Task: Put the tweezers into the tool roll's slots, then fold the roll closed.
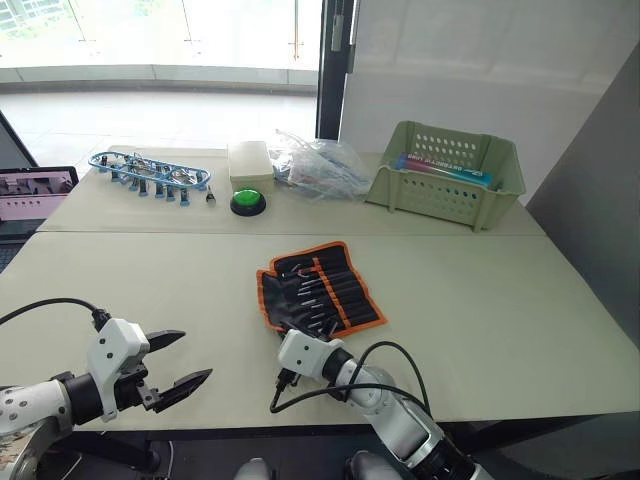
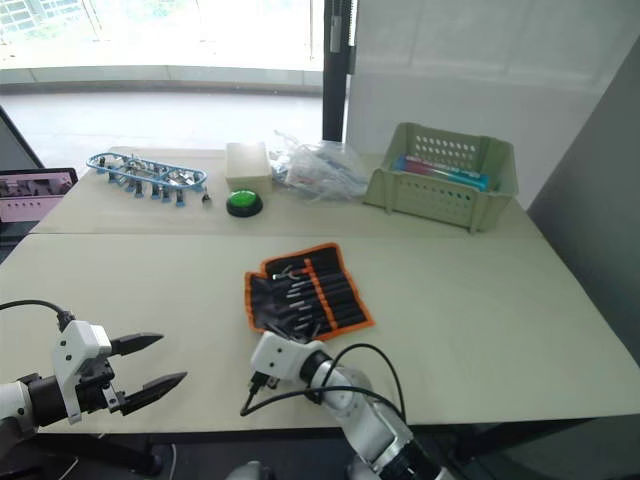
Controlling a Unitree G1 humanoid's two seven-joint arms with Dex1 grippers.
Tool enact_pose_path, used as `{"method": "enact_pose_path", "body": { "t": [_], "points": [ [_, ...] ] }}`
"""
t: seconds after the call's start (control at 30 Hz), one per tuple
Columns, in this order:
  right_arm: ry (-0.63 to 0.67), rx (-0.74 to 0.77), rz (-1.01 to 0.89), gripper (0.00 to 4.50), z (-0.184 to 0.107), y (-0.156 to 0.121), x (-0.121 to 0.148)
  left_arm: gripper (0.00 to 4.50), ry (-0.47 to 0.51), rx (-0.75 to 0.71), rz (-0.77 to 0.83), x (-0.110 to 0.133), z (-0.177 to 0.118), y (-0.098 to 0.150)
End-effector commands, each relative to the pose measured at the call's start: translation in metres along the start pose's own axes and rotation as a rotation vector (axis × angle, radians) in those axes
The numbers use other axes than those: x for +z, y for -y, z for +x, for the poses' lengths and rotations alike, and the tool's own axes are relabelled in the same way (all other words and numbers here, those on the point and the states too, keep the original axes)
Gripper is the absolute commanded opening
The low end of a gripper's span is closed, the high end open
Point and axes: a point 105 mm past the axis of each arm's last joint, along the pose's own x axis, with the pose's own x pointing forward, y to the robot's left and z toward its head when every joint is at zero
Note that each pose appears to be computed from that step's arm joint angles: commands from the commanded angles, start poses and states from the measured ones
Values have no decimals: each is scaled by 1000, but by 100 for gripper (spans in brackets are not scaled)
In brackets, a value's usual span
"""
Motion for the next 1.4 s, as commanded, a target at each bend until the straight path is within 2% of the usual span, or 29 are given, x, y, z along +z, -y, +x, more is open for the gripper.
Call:
{"method": "enact_pose_path", "body": {
  "t": [0.03, 0.13, 0.27, 0.37, 0.4, 0.5, 0.67, 0.9, 1.07, 1.4],
  "points": [
    [97, 5, 24, 4, -4, 10, 19, 450, 17, 0, 53, 8, 2, -2],
    [141, 78, 37, 4, -15, 8, 24, 450, 27, -12, 68, 8, 7, -2],
    [197, 271, 80, 4, -44, -1, 27, 450, 137, 10, 182, 19, 19, -11],
    [194, 393, 119, 4, -71, -5, 22, 450, 135, -72, 239, 15, 26, -11],
    [191, 429, 143, 4, -80, -4, 20, 450, 160, -115, 262, 18, 28, -9],
    [164, 479, 149, 4, -97, 3, 10, 450, 153, -290, 246, 21, 38, -6],
    [144, 484, 152, 4, -106, 13, 4, 450, 129, -511, 346, 26, 64, -5],
    [126, 442, 179, 4, -115, 27, 3, 450, 111, -687, 489, 26, 96, -15],
    [110, 379, 213, 4, -119, 41, 2, 450, 102, -736, 578, 36, 117, -21],
    [78, 316, 220, 4, -116, 46, -2, 450, 166, -843, 603, 45, 135, 2]
  ]
}}
